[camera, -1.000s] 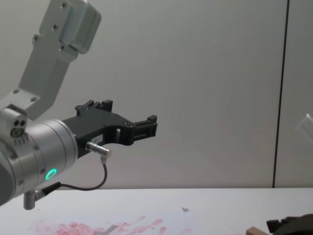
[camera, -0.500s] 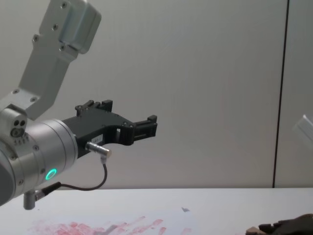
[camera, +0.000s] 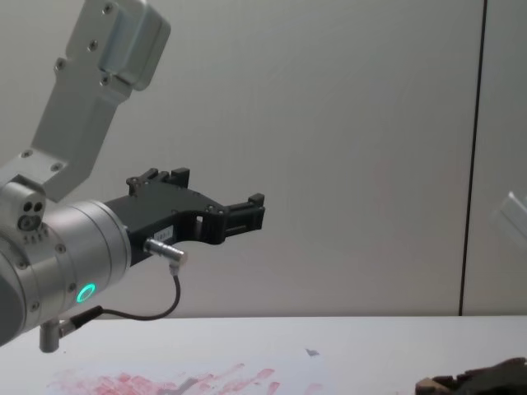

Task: Use the one hand to pick up the stamp and affix it onto the A4 paper.

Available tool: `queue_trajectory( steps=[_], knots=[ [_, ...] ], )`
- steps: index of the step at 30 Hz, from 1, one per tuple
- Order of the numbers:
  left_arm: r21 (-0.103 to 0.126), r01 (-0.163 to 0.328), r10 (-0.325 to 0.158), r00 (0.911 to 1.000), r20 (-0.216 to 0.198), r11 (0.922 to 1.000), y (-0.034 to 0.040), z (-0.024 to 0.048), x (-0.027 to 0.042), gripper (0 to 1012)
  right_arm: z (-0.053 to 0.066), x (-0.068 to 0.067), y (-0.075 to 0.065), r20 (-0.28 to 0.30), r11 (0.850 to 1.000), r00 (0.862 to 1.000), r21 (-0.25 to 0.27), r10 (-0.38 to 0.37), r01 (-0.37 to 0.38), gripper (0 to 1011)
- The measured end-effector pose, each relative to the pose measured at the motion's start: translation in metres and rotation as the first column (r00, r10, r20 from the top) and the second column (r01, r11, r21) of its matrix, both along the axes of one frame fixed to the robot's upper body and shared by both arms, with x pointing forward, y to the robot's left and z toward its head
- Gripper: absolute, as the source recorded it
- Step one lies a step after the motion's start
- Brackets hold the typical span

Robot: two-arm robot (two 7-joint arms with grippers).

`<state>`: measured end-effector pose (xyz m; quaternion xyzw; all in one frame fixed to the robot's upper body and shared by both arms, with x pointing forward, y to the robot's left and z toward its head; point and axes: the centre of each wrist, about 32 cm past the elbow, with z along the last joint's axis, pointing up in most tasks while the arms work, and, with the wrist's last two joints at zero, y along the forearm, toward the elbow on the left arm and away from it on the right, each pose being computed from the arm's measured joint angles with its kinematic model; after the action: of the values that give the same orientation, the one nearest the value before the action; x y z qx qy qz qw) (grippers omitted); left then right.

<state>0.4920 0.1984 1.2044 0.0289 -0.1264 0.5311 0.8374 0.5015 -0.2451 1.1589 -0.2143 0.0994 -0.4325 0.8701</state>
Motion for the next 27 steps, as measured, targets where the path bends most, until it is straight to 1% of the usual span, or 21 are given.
queue_trajectory(
  steps=[4, 8, 11, 14, 17, 20, 21, 27],
  knots=[
    [0.000, 0.000, 0.000, 1.0000, 0.000, 1.0000, 0.0000, 0.0000, 0.0000, 1001, 0.002, 0.002, 0.002, 0.015, 1.000, 1.000, 0.014, 0.003, -0.003, 217],
    [0.000, 0.000, 0.000, 1.0000, 0.000, 1.0000, 0.0000, 0.0000, 0.0000, 1001, 0.006, 0.005, 0.005, 0.040, 0.999, 0.999, 0.041, 0.008, -0.009, 217],
    [0.000, 0.000, 0.000, 1.0000, 0.000, 1.0000, 0.0000, 0.0000, 0.0000, 1001, 0.012, 0.009, 0.011, 0.073, 0.997, 0.997, 0.078, 0.022, -0.028, 217],
    [0.000, 0.000, 0.000, 1.0000, 0.000, 1.0000, 0.0000, 0.0000, 0.0000, 1001, 0.017, 0.012, 0.017, 0.093, 0.994, 0.995, 0.104, 0.035, -0.045, 217],
    [0.000, 0.000, 0.000, 1.0000, 0.000, 1.0000, 0.0000, 0.0000, 0.0000, 1001, 0.024, 0.018, 0.027, 0.122, 0.986, 0.991, 0.145, 0.062, -0.080, 216],
    [0.000, 0.000, 0.000, 1.0000, 0.000, 1.0000, 0.0000, 0.0000, 0.0000, 1002, 0.027, 0.022, 0.034, 0.135, 0.980, 0.987, 0.167, 0.082, -0.104, 217],
    [0.000, 0.000, 0.000, 1.0000, 0.000, 1.0000, 0.0000, 0.0000, 0.0000, 1001, 0.029, 0.025, 0.040, 0.141, 0.976, 0.985, 0.181, 0.096, -0.121, 217],
    [0.000, 0.000, 0.000, 1.0000, 0.000, 1.0000, 0.0000, 0.0000, 0.0000, 1001, 0.032, 0.035, 0.058, 0.135, 0.961, 0.978, 0.208, 0.157, -0.183, 217]
  ],
)
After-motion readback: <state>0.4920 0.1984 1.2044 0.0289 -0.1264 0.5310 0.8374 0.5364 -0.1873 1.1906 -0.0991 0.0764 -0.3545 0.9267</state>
